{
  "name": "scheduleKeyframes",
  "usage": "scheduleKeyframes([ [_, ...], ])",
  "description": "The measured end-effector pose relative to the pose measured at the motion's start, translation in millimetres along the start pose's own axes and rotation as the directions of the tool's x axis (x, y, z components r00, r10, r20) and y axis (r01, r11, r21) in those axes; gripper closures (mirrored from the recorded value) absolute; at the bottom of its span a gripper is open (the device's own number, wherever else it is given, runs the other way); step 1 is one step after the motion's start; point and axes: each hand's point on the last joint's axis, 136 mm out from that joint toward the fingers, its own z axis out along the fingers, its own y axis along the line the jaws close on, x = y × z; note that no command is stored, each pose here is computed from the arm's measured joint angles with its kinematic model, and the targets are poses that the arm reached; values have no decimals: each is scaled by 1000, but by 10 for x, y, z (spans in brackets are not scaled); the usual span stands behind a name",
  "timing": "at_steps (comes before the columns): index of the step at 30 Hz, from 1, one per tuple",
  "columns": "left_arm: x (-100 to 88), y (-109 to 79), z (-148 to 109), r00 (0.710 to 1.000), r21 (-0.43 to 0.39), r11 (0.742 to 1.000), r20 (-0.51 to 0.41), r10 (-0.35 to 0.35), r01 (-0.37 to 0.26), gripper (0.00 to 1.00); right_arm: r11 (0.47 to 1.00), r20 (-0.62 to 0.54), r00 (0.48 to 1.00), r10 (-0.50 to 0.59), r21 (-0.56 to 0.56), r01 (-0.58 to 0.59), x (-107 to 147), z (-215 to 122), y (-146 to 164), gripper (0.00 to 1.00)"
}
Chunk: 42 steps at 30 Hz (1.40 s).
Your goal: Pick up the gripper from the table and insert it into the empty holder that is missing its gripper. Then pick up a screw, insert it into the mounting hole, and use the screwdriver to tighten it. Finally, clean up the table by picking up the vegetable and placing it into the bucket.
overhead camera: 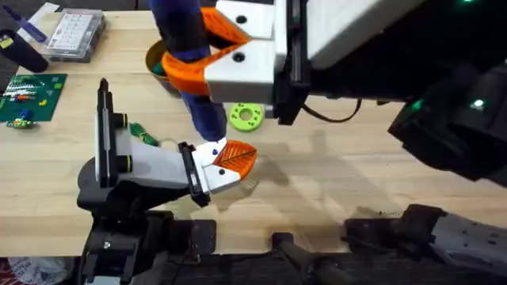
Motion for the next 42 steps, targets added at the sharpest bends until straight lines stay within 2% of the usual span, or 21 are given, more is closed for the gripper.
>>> scheduleKeyframes([
  [16, 0, -1, 0, 1000, 0, 1000, 0, 0, 0, 987, 1000, 12, 1000, 21, -10, -21, 46, 12, 6, 975],
  [24, 0, 0, 0, 1000, 0, 1000, 0, 0, 0, 987, 999, -13, 999, 45, -9, -45, 186, 81, -46, 975],
  [42, 0, 0, 0, 1000, 0, 1000, 0, 0, 0, 987, 999, -16, 999, 48, -10, -48, 194, 81, -44, 975],
])
